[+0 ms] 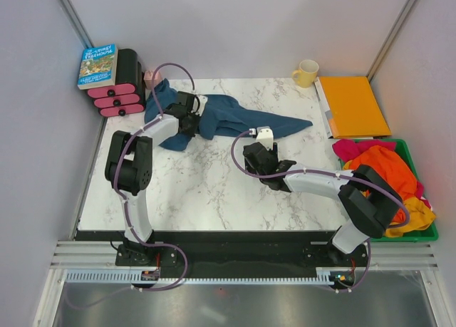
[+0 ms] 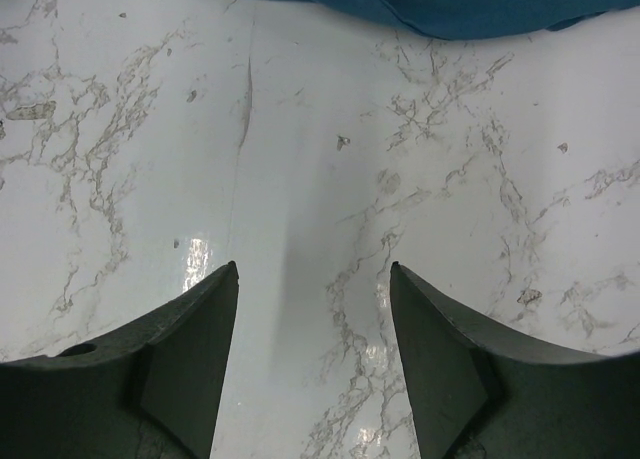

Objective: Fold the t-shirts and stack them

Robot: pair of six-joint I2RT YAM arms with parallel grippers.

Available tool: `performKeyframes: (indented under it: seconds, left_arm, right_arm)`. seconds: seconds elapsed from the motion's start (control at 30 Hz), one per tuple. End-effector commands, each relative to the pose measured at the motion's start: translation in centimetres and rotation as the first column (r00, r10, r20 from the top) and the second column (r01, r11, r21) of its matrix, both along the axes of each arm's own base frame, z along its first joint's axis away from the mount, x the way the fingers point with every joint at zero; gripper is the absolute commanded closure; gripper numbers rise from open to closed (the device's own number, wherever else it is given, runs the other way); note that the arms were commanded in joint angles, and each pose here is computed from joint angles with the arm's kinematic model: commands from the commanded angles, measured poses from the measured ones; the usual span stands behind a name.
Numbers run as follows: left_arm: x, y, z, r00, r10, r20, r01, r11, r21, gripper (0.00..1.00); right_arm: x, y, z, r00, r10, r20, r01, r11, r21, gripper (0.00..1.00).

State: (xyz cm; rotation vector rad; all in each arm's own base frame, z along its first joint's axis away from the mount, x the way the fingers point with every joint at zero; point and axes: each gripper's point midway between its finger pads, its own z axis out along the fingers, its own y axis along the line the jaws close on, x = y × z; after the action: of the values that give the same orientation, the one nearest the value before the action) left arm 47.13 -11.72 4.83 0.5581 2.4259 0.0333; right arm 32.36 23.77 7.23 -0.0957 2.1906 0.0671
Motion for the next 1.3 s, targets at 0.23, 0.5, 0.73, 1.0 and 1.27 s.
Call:
performKeyframes:
  seconds: [0.23, 0.5, 0.73, 1.0, 1.27]
  left_arm:
    - [0.4, 3.5, 0.6, 0.996, 0.059, 0.064, -0.065, 0.994, 0.090, 0.63]
    - [-0.4, 2.9, 0.9, 0.996, 0.050, 0.079, -0.052, 0.998, 0.035, 0.38]
    - [-0.7, 3.5, -0.2, 0.996, 0.056, 0.066, -0.061, 0.995, 0.073, 0.91]
    - [-2.0, 3.3, 2.2, 0.992, 0.032, 0.121, -0.036, 0.999, 0.036, 0.98]
    - [-4.1, 2.4, 5.0, 0.988, 0.009, 0.157, -0.001, 0.999, -0.048, 0.98]
  right_arm:
    - [1.6, -0.8, 4.4, 0.990, -0.069, 0.119, 0.067, 0.998, 0.021, 0.28]
    - [1.5, -0.5, 3.5, 0.993, -0.068, 0.099, 0.066, 0.998, 0.024, 0.28]
    - [3.0, -1.9, 4.2, 0.984, -0.122, 0.133, 0.124, 0.992, -0.007, 0.29]
    - [8.7, -8.9, 4.8, 0.947, -0.307, 0.094, 0.299, 0.950, 0.087, 0.31]
    - [14.7, -10.0, 0.1, 0.952, -0.305, -0.029, 0.306, 0.952, 0.007, 0.32]
